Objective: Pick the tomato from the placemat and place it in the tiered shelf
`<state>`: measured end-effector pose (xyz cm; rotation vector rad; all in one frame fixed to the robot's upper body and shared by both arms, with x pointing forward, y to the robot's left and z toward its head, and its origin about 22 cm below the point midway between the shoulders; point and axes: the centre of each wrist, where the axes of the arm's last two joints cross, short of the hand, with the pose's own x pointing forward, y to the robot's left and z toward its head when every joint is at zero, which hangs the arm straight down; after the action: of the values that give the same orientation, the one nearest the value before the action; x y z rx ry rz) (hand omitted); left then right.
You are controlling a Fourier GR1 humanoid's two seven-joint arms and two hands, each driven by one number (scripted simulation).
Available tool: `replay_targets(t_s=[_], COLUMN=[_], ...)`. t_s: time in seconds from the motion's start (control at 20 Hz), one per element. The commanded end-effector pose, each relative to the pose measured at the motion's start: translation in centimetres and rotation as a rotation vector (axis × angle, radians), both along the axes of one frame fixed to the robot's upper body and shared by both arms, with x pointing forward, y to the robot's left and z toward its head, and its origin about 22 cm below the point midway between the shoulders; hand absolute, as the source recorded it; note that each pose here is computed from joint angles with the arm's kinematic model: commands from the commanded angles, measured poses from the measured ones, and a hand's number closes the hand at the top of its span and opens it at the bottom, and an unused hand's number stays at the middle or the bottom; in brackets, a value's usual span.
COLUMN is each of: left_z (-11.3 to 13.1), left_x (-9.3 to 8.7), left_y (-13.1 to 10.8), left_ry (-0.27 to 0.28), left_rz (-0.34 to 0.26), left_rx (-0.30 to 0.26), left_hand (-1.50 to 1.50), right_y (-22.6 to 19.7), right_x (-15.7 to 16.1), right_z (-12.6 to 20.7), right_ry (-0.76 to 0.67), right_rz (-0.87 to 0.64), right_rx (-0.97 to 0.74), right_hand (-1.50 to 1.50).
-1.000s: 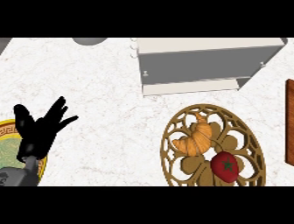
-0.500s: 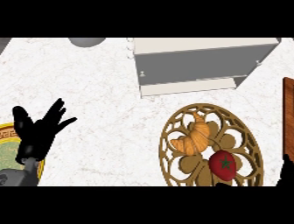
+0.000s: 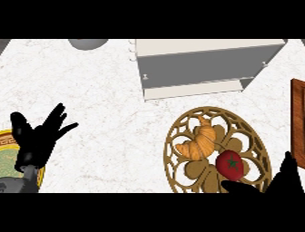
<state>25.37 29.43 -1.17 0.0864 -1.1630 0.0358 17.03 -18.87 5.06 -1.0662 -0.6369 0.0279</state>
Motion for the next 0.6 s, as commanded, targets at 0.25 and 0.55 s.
replay_targets(t_s=[0.25, 0.55], left_z=[-1.4, -1.1], left_x=[-0.2, -1.0], left_y=[0.8, -0.4], left_ry=[0.059, 0.069], left_rz=[0.013, 0.006], left_rx=[0.003, -0.005], left_hand=[0.0, 0.0], right_y=[0.8, 0.9], right_x=[2.7, 3.9], right_z=[0.2, -2.5], right_ry=[0.079, 0.075], right_rz=[-0.158, -0.16], right_rx=[0.031, 0.019], right_hand=[-1.5, -1.5])
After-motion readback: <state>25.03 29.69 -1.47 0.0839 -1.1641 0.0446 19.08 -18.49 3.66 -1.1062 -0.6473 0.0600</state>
